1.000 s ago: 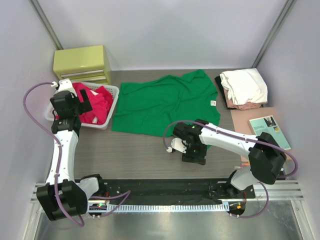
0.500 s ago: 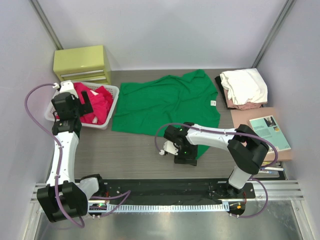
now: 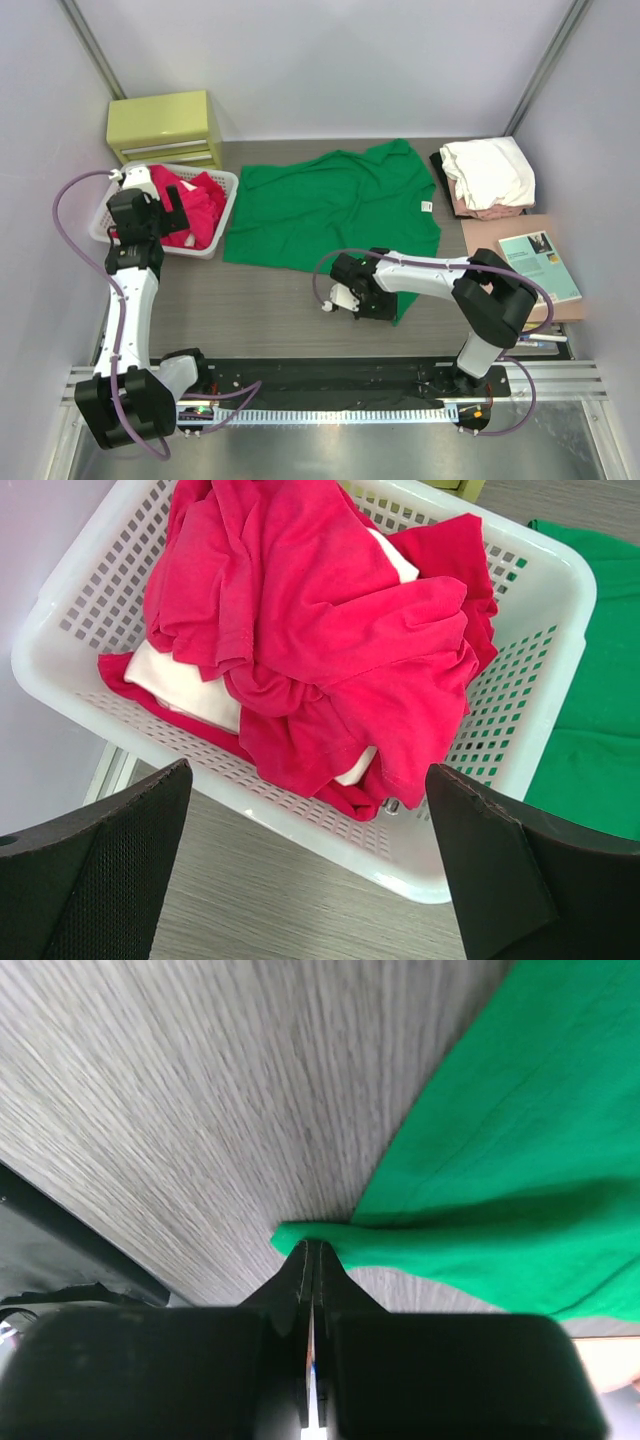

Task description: Fold and stack the t-shirts

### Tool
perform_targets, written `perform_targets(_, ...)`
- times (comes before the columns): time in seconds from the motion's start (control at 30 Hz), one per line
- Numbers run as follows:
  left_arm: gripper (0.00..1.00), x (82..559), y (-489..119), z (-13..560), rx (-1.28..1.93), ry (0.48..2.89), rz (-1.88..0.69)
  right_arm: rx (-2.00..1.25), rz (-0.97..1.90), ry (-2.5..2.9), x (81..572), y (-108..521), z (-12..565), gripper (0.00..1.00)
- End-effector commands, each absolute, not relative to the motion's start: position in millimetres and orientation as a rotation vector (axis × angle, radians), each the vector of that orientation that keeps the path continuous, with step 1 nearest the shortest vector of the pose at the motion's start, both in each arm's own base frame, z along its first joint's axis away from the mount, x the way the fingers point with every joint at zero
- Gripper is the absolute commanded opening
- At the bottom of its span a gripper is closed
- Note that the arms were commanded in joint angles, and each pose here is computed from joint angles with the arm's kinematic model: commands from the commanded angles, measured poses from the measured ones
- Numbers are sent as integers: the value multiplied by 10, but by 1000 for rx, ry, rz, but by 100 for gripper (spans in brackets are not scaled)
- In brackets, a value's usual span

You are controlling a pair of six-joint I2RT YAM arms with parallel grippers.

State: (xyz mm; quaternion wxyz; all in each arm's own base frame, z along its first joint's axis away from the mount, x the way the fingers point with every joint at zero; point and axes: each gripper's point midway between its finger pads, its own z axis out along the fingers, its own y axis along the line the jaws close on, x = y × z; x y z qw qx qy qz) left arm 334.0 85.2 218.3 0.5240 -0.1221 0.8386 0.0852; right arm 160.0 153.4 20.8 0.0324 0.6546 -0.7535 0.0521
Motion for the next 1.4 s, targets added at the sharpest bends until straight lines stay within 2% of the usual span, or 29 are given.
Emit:
perform_targets(0.0, 100, 3381, 846, 2371, -275, 1937, 193, 2011, 192, -2307, 1560, 1413, 294, 1)
perform_targets(0.2, 100, 3423, 827, 2333, -268, 1949, 179, 2016, 209, -2339, 1420, 1186, 639, 1)
perform_targets(0.43, 100, 3446, 780, 2373, -262, 1941, 146, 1987, 272, -2364, 1359, 927, 742, 3)
perform_targets(0.47, 100, 3445, 777, 2370, -261, 1942, 144, 2002, 272, -2407, 1419, 989, 736, 14)
perform_targets(0.5, 100, 3443, 769, 2356, -259, 1946, 141, 2009, 272, -2420, 1440, 1011, 734, 41)
perform_targets(0.6, 100, 3431, 775, 2350, -253, 1947, 147, 2023, 259, -2488, 1536, 1136, 709, 64)
perform_targets(0.67, 100, 3422, 771, 2325, -252, 1955, 146, 2029, 208, -2534, 1583, 1268, 665, 70)
perform_targets(0.87, 100, 3420, 764, 2331, -244, 1956, 143, 2067, 187, -2566, 1768, 1507, 516, 74)
perform_targets(1.2, 100, 3412, 749, 2276, -225, 1970, 142, 2042, 135, -2567, 1952, 1660, 245, 73)
perform_targets(1.33, 100, 3428, 738, 2265, -222, 1975, 134, 2021, 115, -2547, 1906, 1614, 173, 66)
perform_targets(1.37, 100, 3418, 741, 2258, -224, 1976, 134, 2022, 116, -2544, 1902, 1602, 167, 61)
